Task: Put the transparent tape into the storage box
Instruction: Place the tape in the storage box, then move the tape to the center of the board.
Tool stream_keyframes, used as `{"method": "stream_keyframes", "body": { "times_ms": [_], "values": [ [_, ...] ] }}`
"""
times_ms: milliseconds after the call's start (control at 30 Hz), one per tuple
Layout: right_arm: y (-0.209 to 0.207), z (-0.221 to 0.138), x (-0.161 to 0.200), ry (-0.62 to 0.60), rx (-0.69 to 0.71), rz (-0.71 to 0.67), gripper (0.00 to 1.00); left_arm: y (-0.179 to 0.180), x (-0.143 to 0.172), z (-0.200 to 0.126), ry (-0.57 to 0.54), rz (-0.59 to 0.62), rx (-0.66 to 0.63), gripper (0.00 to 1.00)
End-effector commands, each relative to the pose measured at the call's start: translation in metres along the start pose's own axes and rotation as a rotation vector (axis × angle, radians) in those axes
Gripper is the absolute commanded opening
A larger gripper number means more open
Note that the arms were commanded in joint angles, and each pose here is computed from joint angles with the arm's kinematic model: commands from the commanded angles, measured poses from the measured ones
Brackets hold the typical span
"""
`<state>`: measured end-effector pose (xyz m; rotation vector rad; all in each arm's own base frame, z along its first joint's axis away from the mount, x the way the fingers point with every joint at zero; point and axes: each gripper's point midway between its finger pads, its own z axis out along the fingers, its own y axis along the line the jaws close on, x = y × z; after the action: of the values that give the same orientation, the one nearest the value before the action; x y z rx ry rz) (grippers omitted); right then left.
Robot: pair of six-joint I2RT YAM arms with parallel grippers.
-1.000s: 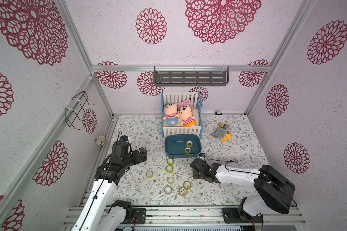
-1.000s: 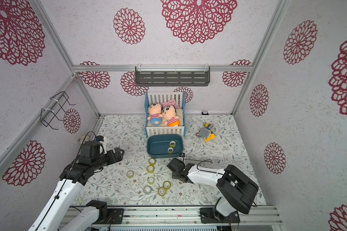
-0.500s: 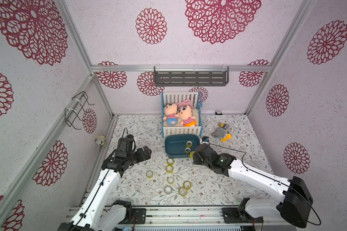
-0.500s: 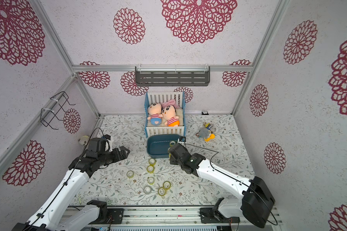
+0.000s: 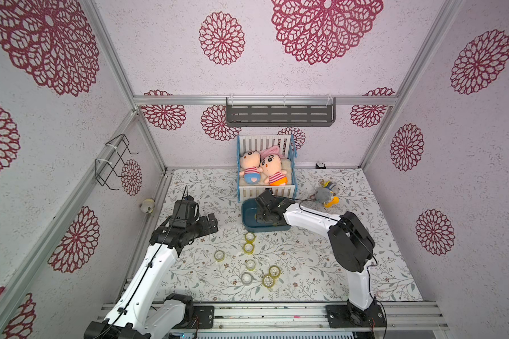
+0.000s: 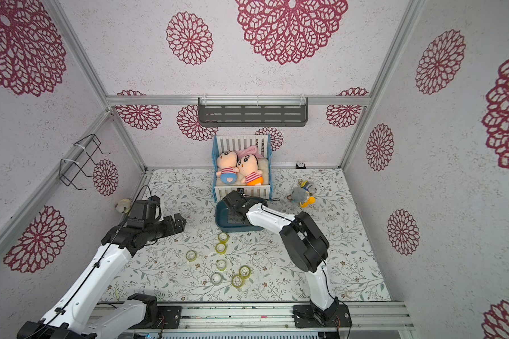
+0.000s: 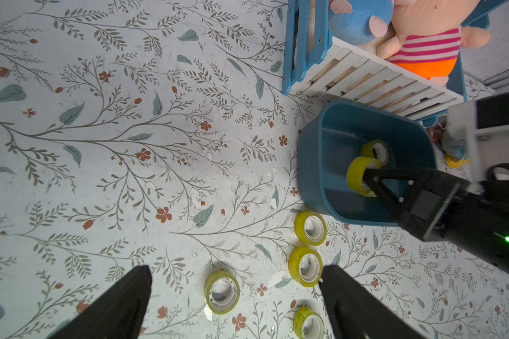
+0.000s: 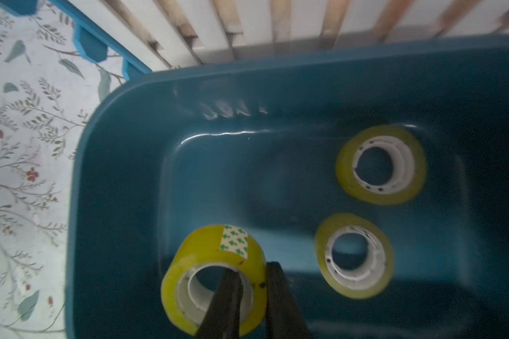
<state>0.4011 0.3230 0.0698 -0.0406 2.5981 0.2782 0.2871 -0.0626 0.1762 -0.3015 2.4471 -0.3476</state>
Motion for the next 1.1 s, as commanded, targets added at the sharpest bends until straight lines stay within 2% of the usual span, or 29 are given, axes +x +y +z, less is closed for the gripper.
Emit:
{"method": "stream_keyframes", "body": {
  "times_ms": [0, 33, 133, 267, 333, 467, 667, 833, 1067],
  "values": [
    [0.011, -0.004, -0.019, -0.021, -0.016, -0.019, 0.47, -0.01, 0.001, 0.0, -0.014, 0.013, 0.029, 0.97],
    [0.013, -0.001, -0.02, -0.016, -0.018, -0.027, 0.59, -0.011, 0.002, -0.001, -0.011, 0.021, 0.028, 0.97],
    [0.018, -0.005, -0.028, -0.031, -0.021, -0.032, 0.7, -0.01, 0.002, -0.002, -0.013, 0.027, 0.019, 0.97],
    [0.016, -0.039, -0.052, -0.113, -0.015, -0.02, 0.73, -0.014, 0.002, -0.002, -0.01, 0.027, 0.036, 0.97],
    [0.012, -0.067, -0.062, -0.163, -0.02, -0.004, 0.73, -0.018, 0.002, -0.003, -0.007, 0.024, 0.061, 0.97],
    [0.0, -0.121, -0.057, -0.233, -0.094, 0.02, 0.72, -0.029, 0.003, -0.006, -0.013, 0.036, 0.116, 0.97],
    [-0.033, -0.173, 0.001, -0.276, -0.23, 0.022, 0.72, -0.041, 0.003, -0.013, -0.058, 0.064, 0.17, 0.97],
    [-0.062, -0.178, 0.063, -0.216, -0.276, 0.049, 0.72, -0.045, 0.001, -0.019, -0.094, 0.082, 0.197, 0.97],
    [-0.095, -0.166, 0.126, -0.09, -0.182, 0.071, 0.66, -0.046, 0.008, -0.019, -0.127, 0.151, 0.146, 0.97]
  ]
}}
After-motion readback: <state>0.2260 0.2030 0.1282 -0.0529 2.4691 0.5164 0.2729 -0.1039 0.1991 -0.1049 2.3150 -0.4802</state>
